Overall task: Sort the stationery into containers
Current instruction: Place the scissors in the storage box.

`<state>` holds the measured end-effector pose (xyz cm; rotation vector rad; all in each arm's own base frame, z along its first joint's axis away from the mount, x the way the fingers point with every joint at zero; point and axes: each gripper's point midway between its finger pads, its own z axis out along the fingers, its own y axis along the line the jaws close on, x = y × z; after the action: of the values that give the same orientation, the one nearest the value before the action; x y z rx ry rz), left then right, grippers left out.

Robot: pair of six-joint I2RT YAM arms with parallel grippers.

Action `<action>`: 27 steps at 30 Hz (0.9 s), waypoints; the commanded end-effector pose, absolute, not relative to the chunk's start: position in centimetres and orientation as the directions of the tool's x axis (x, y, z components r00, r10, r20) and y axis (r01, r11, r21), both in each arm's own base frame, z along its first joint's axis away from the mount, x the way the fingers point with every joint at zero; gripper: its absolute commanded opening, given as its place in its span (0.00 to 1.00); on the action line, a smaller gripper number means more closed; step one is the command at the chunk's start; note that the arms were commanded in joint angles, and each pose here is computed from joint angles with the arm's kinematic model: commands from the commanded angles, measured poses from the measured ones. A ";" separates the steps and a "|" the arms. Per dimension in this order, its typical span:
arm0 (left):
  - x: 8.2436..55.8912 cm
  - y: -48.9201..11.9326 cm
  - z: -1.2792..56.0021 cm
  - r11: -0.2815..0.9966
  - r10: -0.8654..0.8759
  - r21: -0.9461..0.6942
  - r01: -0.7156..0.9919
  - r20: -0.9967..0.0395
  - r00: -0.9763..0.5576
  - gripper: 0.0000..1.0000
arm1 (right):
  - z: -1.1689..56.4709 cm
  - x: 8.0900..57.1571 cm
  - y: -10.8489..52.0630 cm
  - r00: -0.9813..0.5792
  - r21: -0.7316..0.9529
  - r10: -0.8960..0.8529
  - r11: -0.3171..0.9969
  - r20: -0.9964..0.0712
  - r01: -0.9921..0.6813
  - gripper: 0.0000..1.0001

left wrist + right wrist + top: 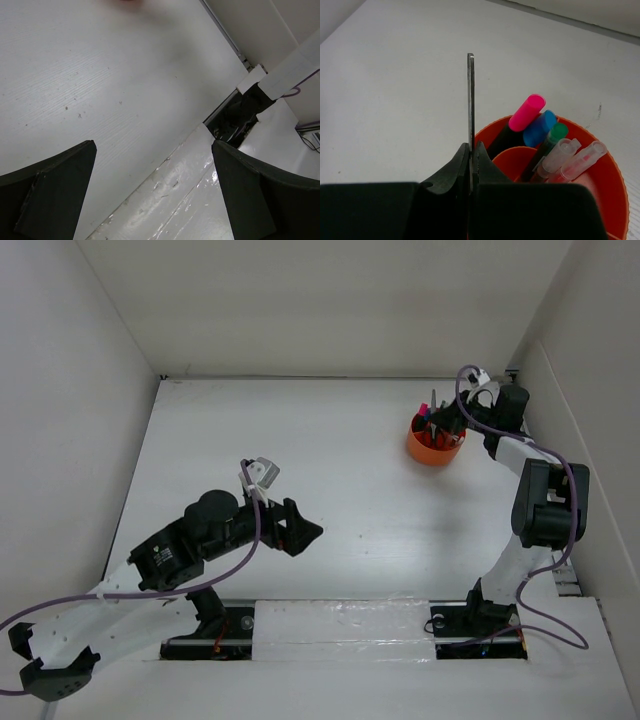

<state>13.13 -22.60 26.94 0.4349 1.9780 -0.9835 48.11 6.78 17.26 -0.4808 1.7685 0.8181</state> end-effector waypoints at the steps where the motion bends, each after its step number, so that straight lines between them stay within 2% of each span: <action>1: 13.0 -22.9 27.9 0.600 -0.074 -0.470 0.648 -0.839 -0.539 1.00 | 18.5 48.4 6.5 -0.303 0.255 0.049 0.674 -0.952 -0.694 0.02; 5: 12.9 -22.7 28.2 0.595 -0.082 -0.471 0.651 -0.841 -0.534 1.00 | 18.4 48.2 6.9 -0.306 0.253 0.040 0.667 -0.951 -0.700 0.08; 14: 12.8 -22.6 28.4 0.592 -0.088 -0.472 0.653 -0.844 -0.530 1.00 | 18.8 48.2 7.1 -0.289 0.230 0.028 0.679 -0.957 -0.697 0.29; 19: 12.8 -22.6 28.4 0.592 -0.088 -0.472 0.653 -0.844 -0.530 1.00 | 18.8 47.9 8.3 -0.276 0.211 0.008 0.668 -0.961 -0.714 0.32; 27: 12.9 -22.7 28.6 0.588 -0.094 -0.473 0.656 -0.846 -0.525 1.00 | 23.7 46.7 8.6 -0.169 0.118 -0.008 0.681 -0.986 -0.722 0.35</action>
<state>12.88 -22.38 27.39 0.4399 1.9570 -0.9962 47.31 8.48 18.98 -0.5357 1.7565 0.7775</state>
